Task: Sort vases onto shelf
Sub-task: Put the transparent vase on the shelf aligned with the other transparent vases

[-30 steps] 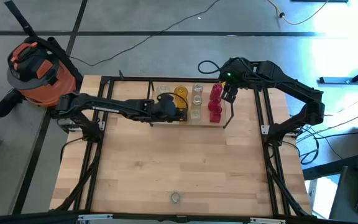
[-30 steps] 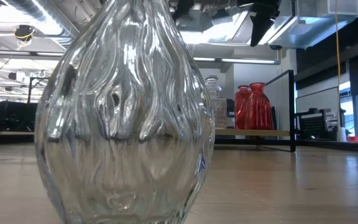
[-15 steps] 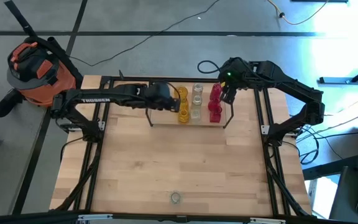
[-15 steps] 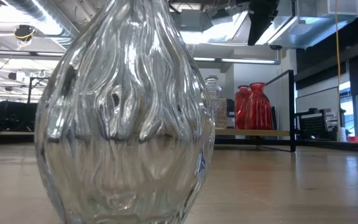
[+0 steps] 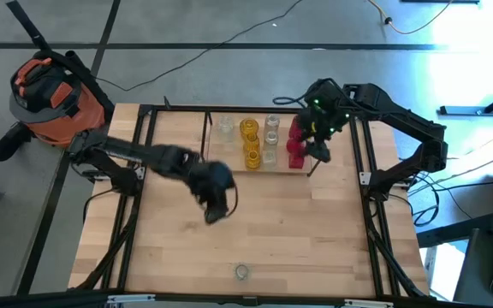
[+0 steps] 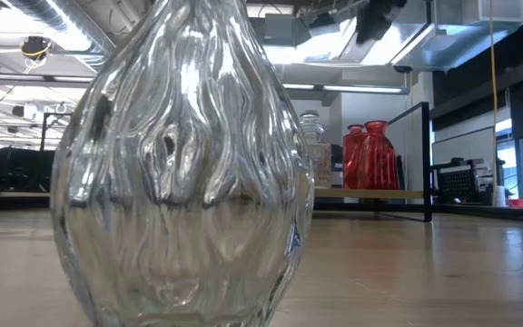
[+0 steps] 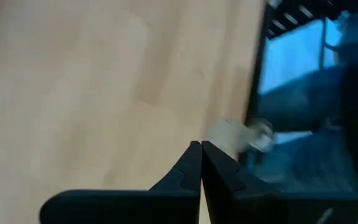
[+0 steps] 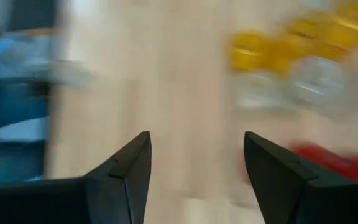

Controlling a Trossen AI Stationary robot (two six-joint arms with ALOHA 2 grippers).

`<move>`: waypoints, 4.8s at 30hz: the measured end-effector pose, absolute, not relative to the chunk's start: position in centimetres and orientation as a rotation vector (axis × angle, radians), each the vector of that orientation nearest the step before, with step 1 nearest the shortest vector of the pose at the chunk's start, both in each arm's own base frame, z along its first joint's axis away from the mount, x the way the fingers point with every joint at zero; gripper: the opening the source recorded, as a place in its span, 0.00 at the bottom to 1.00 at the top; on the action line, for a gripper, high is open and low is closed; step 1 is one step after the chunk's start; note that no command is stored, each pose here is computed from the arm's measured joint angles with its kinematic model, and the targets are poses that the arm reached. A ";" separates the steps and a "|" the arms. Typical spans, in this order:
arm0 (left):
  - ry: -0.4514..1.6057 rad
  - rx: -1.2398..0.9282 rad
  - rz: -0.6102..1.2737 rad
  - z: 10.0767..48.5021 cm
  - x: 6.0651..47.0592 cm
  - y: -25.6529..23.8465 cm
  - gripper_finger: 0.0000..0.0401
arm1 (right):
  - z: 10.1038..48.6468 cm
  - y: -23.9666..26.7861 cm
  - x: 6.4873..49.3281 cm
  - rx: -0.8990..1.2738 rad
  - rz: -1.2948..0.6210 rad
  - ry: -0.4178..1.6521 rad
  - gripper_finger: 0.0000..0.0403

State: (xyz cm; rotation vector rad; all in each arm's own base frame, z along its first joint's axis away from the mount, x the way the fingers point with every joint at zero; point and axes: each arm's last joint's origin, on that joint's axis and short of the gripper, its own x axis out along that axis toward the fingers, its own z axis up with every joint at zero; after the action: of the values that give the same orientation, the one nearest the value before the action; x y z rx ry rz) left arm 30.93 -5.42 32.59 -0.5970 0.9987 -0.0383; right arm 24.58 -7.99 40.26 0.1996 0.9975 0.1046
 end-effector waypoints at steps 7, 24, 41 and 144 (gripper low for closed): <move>1.035 -0.549 -0.092 31.9 28.6 -13.4 0.00 | 41.5 -6.4 23.9 0.340 0.481 0.839 0.52; 0.789 -0.899 -0.453 20.5 21.6 -22.8 0.00 | 38.0 7.8 26.0 0.593 0.596 0.778 0.52; 0.610 -0.794 -0.484 19.1 17.5 -17.9 0.00 | 25.2 14.2 25.7 0.933 0.190 0.465 0.52; 0.444 -0.856 -0.146 13.5 30.4 -23.6 0.00 | 19.1 20.0 40.0 0.350 -0.154 0.474 0.27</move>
State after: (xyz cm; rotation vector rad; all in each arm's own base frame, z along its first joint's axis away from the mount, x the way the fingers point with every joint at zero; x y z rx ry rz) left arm 30.39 -23.64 13.52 -0.8563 0.4439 -0.1460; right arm 39.95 19.95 19.07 0.3504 0.4738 -0.1539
